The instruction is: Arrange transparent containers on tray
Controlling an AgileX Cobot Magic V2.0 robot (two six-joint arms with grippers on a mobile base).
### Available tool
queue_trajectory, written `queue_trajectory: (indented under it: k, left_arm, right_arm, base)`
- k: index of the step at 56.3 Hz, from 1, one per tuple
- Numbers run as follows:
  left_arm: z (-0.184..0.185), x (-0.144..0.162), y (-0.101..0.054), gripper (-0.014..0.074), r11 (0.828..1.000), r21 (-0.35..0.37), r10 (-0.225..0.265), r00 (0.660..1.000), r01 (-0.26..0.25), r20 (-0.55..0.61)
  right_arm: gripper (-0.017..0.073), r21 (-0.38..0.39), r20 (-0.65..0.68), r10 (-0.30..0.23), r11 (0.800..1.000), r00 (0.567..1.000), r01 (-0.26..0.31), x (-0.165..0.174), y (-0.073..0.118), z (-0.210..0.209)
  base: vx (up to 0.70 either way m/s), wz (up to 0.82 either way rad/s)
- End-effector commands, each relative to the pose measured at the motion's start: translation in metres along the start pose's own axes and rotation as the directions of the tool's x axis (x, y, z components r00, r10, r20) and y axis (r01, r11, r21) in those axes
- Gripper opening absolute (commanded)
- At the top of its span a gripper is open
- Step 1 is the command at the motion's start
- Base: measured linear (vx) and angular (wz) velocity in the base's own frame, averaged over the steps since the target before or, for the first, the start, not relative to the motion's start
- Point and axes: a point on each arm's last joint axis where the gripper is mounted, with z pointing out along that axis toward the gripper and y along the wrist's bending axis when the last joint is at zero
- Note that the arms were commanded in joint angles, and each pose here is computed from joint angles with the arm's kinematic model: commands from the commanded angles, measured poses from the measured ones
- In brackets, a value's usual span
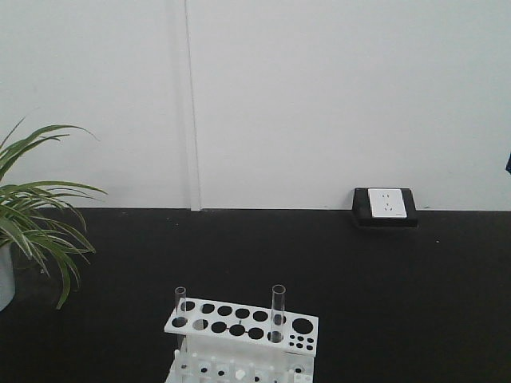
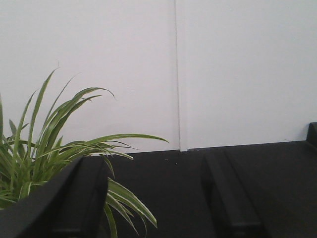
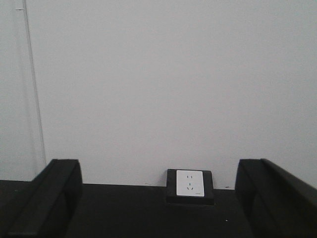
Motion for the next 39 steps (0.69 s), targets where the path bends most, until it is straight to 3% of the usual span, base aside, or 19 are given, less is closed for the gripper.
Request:
queue_trajectory:
  k: [1,4,7,14,22,32,36,39]
  left_arm:
    - [-0.005,-0.023,0.001,0.054,0.997,-0.012,-0.077,0.988,0.08,0.133]
    - [-0.004,-0.023,0.001,0.054,0.995,-0.01,-0.095,0.986,0.098,0.134]
    - [-0.004,-0.021,0.001,0.054,0.996,-0.013,-0.083,0.988,0.085,0.132]
    - [-0.003,-0.01,0.003,0.0532,0.999,-0.039,0.013,0.989,-0.007,0.145]
    - [-0.003,0.022,0.004,0.0499,0.997,-0.047,0.06,0.992,-0.055,0.11]
    - [-0.008,0.071,-0.01,0.0435,0.993,0.048,0.101,0.992,-0.105,0.076]
    - [-0.009,0.086,-0.02,0.0414,0.986,0.121,0.102,0.991,-0.112,0.086]
    - [-0.007,0.095,-0.027,0.0398,0.979,0.184,0.076,0.993,-0.092,0.093]
  right_arm:
    - [0.0718,-0.01,0.123,0.012,1.0,0.992,-0.01,-0.021,0.0,-0.003]
    - [0.0706,-0.01,0.123,0.007,1.0,0.992,-0.006,-0.021,0.0,-0.003]
    - [0.0693,-0.009,0.117,-0.011,1.0,0.993,0.012,-0.019,0.001,-0.001]
    - [0.0647,-0.033,0.151,-0.08,0.996,0.985,0.086,-0.005,0.004,0.0]
    - [0.0585,-0.096,0.179,-0.091,0.989,0.98,0.11,0.032,0.011,-0.003]
    - [0.0529,-0.243,0.182,-0.048,0.966,0.982,0.092,0.077,0.024,-0.014]
    - [0.0524,-0.317,0.167,-0.052,0.943,0.985,0.104,0.092,0.031,-0.017]
    - [0.0524,-0.369,0.15,-0.054,0.923,0.987,0.106,0.099,0.036,-0.016]
  base:
    - [0.0,0.0]
    - [0.0,0.0]
    - [0.0,0.0]
    - [0.0,0.0]
    - [0.0,0.0]
    - [0.0,0.0]
    - [0.0,0.0]
    - [0.0,0.0]
